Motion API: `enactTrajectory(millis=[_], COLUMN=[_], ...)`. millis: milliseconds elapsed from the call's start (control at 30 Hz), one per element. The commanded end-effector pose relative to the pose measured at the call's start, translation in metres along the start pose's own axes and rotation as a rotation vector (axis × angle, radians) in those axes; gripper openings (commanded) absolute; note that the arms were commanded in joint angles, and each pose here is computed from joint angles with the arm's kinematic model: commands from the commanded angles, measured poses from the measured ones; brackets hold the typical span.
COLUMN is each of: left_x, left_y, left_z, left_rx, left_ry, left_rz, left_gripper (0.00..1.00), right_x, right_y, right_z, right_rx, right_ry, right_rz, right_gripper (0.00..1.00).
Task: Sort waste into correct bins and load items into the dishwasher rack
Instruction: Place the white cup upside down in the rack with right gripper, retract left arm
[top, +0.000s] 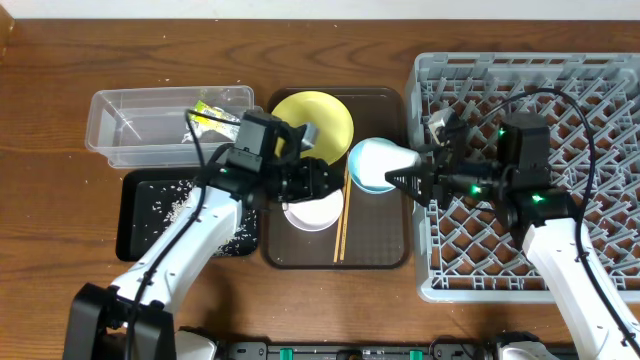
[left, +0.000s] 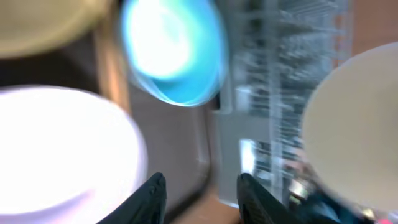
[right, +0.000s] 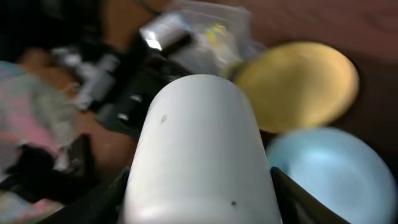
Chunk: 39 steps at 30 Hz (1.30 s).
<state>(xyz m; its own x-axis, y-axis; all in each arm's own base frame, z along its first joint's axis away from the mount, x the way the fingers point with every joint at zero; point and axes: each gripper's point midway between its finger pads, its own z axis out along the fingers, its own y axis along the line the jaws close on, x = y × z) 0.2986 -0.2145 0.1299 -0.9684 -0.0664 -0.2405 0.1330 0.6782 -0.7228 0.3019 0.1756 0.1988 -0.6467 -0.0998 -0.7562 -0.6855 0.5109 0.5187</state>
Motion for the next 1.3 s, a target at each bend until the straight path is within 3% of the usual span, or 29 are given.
enactTrajectory(millis=[0,200,467,600,733,967,1267], left_x=[-0.025,-0.026,-0.013,-0.012,-0.012,-0.012,-0.012], left_y=[0.016,0.030,0.065,0.068,0.068,0.068,0.068], left_z=[-0.034,-0.087,-0.128,-0.130,-0.130,-0.130,-0.130], left_rx=[-0.149,-0.237,-0.408,-0.416,-0.417,-0.416,-0.417], left_ry=[-0.154,-0.255,-0.309,-0.308,-0.308,-0.308,-0.308], left_rz=[0.109,0.061,-0.058,-0.068,-0.068,-0.068,-0.068], left_gripper=[0.41,0.42,0.44,0.44,0.44,0.44,0.44], right_x=[-0.016,-0.036,-0.031,-0.008,0.039,0.083,0.118], right_y=[-0.014,-0.027,-0.061,-0.071,-0.077,-0.082,-0.108], right_z=[-0.013,-0.062,-0.161,-0.194,-0.223,-0.236,-0.242], right_rx=[0.176,0.440,0.934,1.053,1.197,1.284,1.342], right_ry=[-0.023,-0.040,0.016,0.029,0.130,0.256,0.272], right_rz=[-0.012,0.013,0.227,0.392,0.607,0.766,0.877], right_gripper=[0.28,0.23,0.10,0.01,0.01,0.01,0.01])
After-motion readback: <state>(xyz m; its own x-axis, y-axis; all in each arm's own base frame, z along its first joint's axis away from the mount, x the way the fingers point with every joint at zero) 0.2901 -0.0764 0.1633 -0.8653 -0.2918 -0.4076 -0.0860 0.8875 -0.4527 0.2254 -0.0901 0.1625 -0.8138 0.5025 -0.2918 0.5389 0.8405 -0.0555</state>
